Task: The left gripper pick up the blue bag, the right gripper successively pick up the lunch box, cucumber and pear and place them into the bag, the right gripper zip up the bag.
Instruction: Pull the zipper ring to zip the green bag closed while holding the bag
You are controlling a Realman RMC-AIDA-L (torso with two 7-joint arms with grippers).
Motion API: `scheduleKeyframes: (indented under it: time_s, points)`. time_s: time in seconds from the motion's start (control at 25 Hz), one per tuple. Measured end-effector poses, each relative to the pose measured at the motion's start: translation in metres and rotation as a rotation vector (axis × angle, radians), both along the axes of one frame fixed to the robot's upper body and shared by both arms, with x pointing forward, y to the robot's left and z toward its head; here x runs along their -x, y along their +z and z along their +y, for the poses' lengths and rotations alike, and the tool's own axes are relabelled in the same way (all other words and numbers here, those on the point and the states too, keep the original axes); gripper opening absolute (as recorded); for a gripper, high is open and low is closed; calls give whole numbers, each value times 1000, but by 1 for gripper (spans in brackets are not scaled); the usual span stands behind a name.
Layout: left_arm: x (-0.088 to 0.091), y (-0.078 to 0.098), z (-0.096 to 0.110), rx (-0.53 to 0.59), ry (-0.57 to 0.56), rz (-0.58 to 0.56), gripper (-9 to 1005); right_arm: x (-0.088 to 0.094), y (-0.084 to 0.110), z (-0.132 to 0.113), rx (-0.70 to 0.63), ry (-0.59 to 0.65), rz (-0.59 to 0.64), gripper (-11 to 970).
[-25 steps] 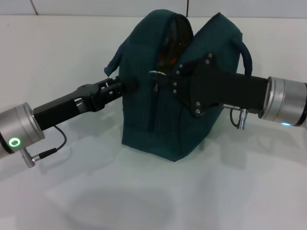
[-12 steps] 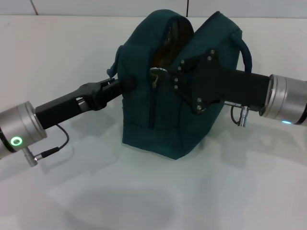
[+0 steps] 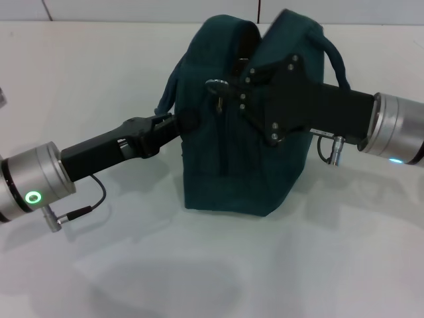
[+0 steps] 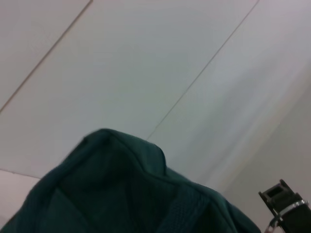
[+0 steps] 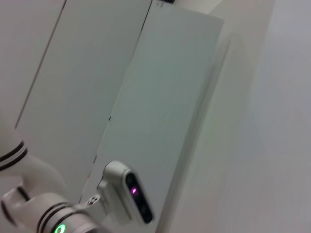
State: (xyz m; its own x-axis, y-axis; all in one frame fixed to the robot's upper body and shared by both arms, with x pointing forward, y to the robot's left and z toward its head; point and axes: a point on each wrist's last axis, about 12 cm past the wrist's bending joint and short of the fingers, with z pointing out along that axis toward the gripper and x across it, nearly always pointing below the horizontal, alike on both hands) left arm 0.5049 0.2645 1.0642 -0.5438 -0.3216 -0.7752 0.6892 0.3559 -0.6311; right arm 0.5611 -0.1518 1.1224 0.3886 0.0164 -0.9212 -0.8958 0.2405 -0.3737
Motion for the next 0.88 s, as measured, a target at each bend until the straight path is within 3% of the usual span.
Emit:
scheduleKeyframes:
  time_s: [0.52, 0.88]
  points:
    - [3, -2, 0, 4, -1, 9, 80, -7, 1, -6, -28, -39, 105, 8]
    - [1, -1, 0, 12, 7, 5, 85, -1, -5, -10, -33, -44, 129, 8]
